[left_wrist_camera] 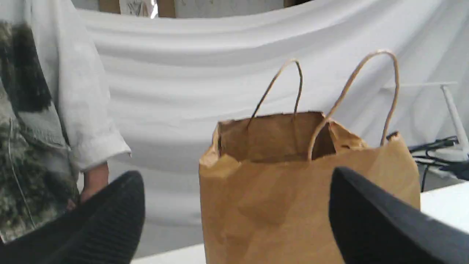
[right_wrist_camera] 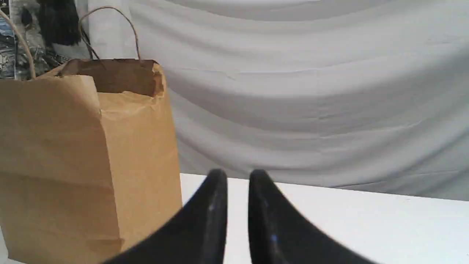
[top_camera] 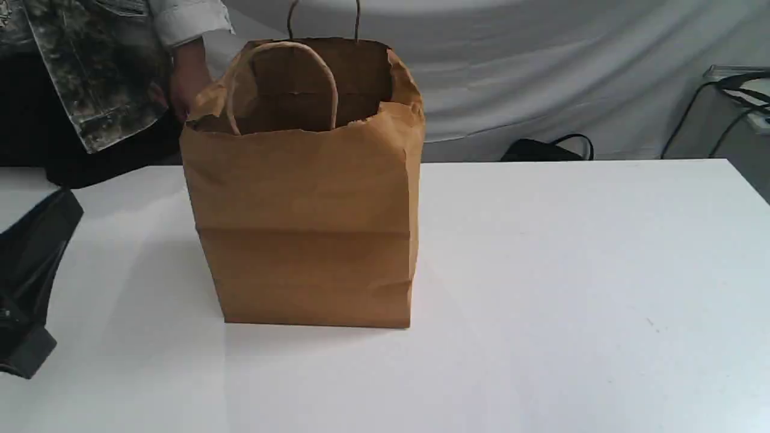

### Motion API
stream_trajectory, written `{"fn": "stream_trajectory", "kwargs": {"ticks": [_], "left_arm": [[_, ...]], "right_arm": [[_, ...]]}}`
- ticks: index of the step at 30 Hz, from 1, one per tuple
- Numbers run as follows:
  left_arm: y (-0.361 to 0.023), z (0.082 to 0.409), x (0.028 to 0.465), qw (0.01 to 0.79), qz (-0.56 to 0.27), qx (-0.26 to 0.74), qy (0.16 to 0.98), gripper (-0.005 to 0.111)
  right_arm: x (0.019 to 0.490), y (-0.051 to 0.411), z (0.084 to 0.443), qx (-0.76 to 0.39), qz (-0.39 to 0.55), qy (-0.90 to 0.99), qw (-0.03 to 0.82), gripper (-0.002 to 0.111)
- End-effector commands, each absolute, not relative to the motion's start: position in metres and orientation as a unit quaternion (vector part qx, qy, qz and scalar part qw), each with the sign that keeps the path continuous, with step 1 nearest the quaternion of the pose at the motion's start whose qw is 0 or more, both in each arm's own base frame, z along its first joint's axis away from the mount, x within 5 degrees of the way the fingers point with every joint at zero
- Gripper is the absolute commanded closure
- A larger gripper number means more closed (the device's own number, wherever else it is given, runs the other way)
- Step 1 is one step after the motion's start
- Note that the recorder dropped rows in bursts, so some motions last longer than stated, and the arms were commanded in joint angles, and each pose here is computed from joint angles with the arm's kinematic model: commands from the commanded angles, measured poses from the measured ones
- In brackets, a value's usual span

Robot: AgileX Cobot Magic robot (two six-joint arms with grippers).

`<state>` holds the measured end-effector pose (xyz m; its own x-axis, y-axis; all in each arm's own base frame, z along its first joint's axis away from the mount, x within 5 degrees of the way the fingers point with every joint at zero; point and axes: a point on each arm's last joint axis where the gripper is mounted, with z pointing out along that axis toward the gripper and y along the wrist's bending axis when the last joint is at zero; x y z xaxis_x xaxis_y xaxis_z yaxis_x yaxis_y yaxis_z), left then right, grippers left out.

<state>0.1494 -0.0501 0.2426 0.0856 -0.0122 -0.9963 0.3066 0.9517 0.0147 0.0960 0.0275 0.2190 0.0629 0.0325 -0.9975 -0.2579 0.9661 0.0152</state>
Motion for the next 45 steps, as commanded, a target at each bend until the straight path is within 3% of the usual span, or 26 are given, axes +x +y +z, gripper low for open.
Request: {"fn": "stream_trajectory", "kwargs": {"ticks": [1,17,22,30,36,45], "left_arm": [[-0.050,0.236,0.148,0.710,-0.115,0.107,0.687,0.035],[-0.050,0.235,0.148,0.704,-0.117,0.104,0.693,0.035],[-0.038,0.232,0.145,0.677,-0.128,0.016,0.724,0.035],[-0.017,0.238,0.116,0.677,-0.077,0.008,0.732,0.035],[-0.004,0.211,0.091,0.690,-0.041,-0.008,0.722,0.035],[-0.003,0.209,0.076,0.701,-0.004,0.030,0.713,0.035]], "right_arm": [[0.096,0.027,0.217,-0.079,0.103,0.680,0.722,0.097],[0.096,0.027,0.217,-0.079,0.103,0.680,0.722,0.097],[0.096,0.027,0.217,-0.079,0.103,0.680,0.722,0.097],[0.096,0.027,0.217,-0.079,0.103,0.680,0.722,0.097],[0.096,0.027,0.217,-0.079,0.103,0.680,0.722,0.097],[0.096,0.027,0.217,-0.079,0.103,0.680,0.722,0.097]]}}
